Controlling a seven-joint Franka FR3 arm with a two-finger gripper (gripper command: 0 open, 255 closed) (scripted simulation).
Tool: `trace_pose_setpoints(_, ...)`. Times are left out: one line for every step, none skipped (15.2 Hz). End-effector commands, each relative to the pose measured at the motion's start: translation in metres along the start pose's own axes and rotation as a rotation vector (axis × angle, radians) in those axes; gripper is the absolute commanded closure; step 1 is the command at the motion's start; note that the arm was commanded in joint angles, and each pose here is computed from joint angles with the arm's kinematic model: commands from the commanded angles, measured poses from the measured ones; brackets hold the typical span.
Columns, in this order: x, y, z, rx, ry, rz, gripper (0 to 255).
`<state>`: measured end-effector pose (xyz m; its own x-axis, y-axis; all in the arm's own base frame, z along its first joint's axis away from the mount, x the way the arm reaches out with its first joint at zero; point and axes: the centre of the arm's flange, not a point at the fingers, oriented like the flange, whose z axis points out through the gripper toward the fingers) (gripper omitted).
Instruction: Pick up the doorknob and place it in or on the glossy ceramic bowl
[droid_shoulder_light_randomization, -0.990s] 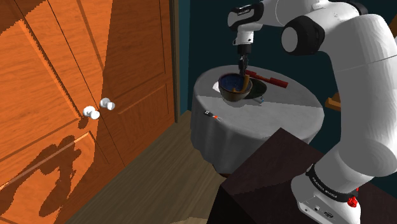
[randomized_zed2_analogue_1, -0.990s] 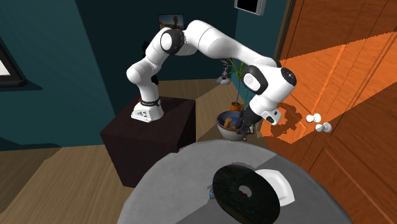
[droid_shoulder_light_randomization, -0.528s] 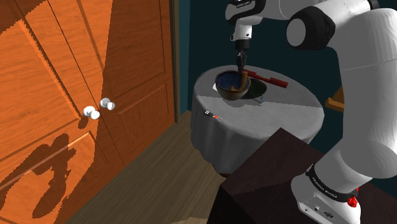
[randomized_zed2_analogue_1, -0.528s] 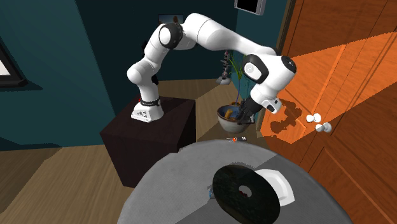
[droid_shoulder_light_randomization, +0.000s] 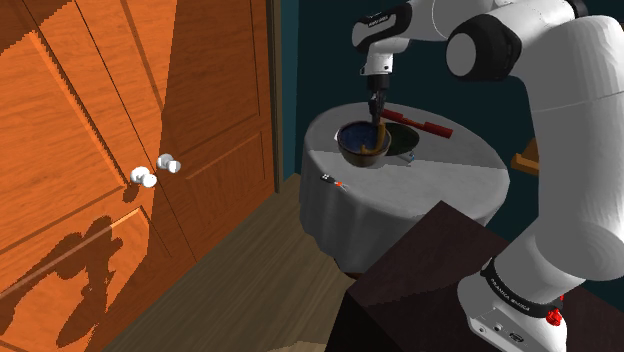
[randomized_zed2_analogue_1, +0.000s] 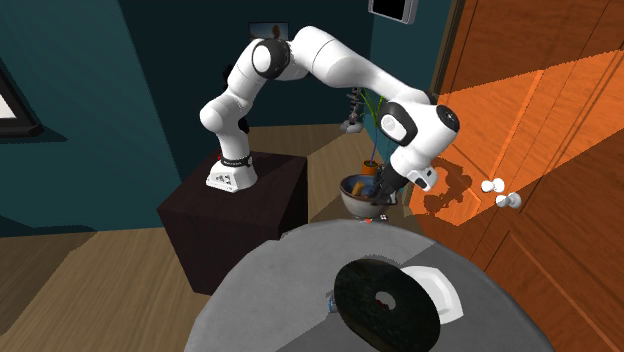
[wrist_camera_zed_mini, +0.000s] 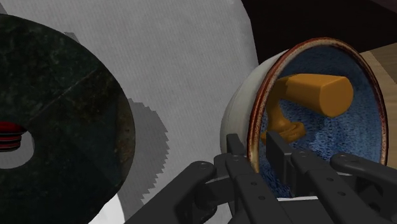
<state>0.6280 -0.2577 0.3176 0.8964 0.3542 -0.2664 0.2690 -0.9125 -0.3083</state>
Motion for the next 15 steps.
trace_pose_setpoints(0.004,0.003,0.009,-0.001,0.001,0.0,255)
trace_pose_setpoints(0.005,0.005,0.014,-0.001,0.001,0.0,255)
trace_pose_setpoints(0.007,0.007,0.019,-0.001,0.001,0.0,255)
trace_pose_setpoints(0.008,0.008,0.024,-0.001,0.001,0.0,255)
trace_pose_setpoints(0.009,0.01,0.029,-0.001,0.001,0.0,255)
trace_pose_setpoints(0.011,0.011,0.033,-0.001,0.001,0.0,255)
trace_pose_setpoints(0.012,0.013,0.038,-0.001,0.001,0.0,255)
trace_pose_setpoints(0.014,0.015,0.043,-0.001,0.001,0.0,255)
trace_pose_setpoints(0.016,0.017,0.05,-0.001,0.001,0.0,255)
trace_pose_setpoints(0.016,0.017,0.05,-0.001,0.001,0.0,255)
trace_pose_setpoints(0.016,0.017,0.05,-0.001,0.001,0.0,255)
trace_pose_setpoints(0.016,0.017,0.05,-0.001,0.001,0.0,255)
trace_pose_setpoints(0.016,0.017,0.05,-0.001,0.001,0.0,255)
trace_pose_setpoints(0.016,0.017,0.05,-0.001,0.001,0.0,255)
trace_pose_setpoints(0.016,0.017,0.05,-0.001,0.001,0.0,255)
